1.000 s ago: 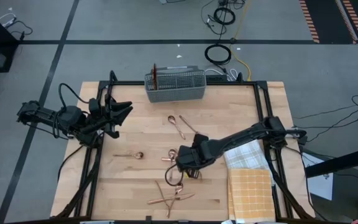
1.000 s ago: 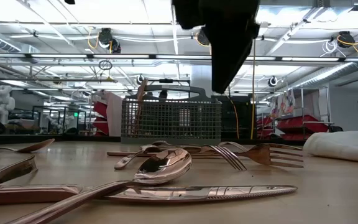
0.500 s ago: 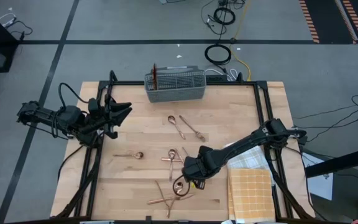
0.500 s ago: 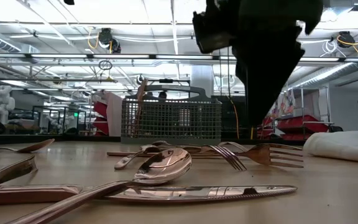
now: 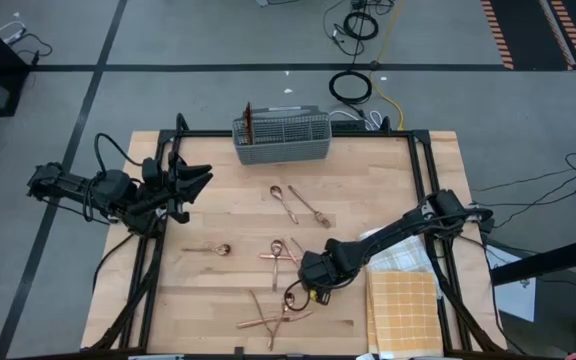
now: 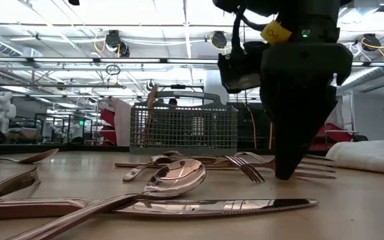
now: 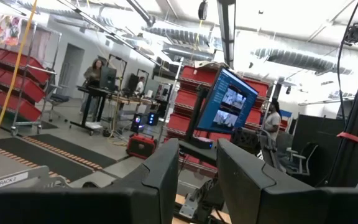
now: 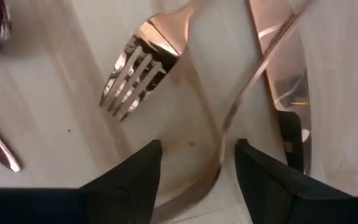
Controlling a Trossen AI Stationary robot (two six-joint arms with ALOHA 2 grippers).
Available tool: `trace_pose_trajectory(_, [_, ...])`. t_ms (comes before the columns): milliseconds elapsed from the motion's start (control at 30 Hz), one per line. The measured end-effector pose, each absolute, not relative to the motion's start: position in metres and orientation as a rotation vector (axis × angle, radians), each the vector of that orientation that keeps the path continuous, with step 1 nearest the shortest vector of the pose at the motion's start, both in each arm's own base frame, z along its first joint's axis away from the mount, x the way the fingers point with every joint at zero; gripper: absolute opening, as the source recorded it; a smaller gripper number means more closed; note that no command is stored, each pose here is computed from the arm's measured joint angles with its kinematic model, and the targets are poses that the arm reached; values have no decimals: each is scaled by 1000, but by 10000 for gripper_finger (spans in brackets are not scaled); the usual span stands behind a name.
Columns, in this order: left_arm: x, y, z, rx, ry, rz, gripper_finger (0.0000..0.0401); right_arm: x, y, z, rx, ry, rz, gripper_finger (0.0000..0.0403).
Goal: Sort silverware
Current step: Put the center bronze fork into the gray silverware rack
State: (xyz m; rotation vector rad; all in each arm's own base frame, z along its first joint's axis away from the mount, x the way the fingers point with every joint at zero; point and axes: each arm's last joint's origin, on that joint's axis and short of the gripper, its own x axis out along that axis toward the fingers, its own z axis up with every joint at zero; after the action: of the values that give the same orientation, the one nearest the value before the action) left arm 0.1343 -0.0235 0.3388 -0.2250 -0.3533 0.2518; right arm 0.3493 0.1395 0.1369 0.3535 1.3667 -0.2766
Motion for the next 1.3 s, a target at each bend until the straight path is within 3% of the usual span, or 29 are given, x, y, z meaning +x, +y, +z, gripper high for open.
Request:
trace_pose_trajectory(100, [134,-23,339,-225,-353,252,114,348,139,135,351,1370,-287,121])
trace_pose_trajectory(200, [134,-23,339,-225,-353,252,114,348,138,135,364,1380,-288,35])
trace_pose_trajectory(267, [134,-23,339,-225,-353,252,114,347,139,135,385,1388,-291,12])
trace_pose_trajectory(600, [134,-24,339,-223,-351,252,114,332,136,151,422,1398,-433,1])
trace_pose_trajectory(800, [134,-24,338,-223,-350,253,114,323,129,187,452,1281,-495,1])
trace_pose_trajectory(967, [134,-24,338,-222,-350,253,114,302,106,247,400,1148,-584,0])
trace_pose_trajectory(1300, [135,-24,338,-221,-346,253,114,267,-29,377,-129,1113,-877,0])
